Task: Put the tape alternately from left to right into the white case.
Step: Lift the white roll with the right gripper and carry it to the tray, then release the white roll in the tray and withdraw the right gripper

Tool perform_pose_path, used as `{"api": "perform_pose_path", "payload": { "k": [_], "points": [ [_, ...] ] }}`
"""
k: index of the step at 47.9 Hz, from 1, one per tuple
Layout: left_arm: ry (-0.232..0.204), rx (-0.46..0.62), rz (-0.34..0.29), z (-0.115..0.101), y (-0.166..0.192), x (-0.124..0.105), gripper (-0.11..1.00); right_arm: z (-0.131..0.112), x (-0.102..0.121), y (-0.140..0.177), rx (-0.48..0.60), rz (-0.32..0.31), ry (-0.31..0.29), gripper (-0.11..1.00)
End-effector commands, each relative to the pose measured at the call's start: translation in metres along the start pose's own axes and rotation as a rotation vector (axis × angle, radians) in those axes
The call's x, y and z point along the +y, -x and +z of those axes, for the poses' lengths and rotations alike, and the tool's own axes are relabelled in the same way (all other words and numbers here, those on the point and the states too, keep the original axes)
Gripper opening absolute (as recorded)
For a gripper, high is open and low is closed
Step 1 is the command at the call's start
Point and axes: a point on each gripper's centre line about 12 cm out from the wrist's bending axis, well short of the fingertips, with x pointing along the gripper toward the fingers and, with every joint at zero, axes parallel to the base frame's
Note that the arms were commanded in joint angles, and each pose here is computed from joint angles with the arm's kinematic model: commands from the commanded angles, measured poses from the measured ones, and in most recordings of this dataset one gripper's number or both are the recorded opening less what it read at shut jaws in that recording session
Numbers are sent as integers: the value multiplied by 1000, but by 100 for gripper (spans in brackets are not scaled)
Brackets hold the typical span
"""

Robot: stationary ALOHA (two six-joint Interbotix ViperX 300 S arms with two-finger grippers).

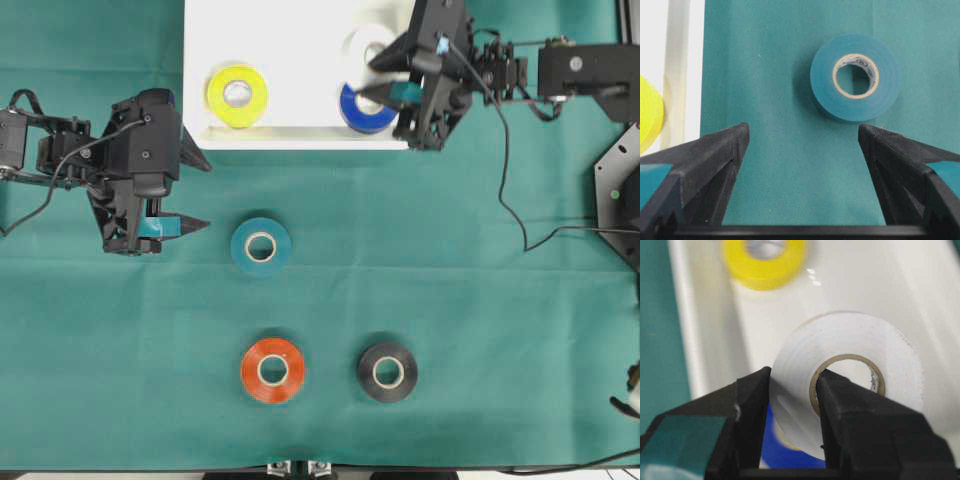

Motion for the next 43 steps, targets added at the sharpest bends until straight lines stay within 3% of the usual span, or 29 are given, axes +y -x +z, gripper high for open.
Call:
{"api": "perform_pose_path", "payload": {
  "k": [1, 9, 17, 43],
  "points": [
    [-1, -24, -2, 6, 2, -1, 69, 7, -10, -1, -20, -19, -10, 30],
    [-1, -24, -2, 6, 2, -1, 69, 0, -27, -10, 8, -57, -29, 30],
    [-1, -23, -2, 5, 2, -1, 69, 0, -35, -17, 0, -57, -39, 30],
    [-1, -21, -2, 5, 2, -1, 69, -8, -38, -25, 14, -52, -50, 30]
  ]
}}
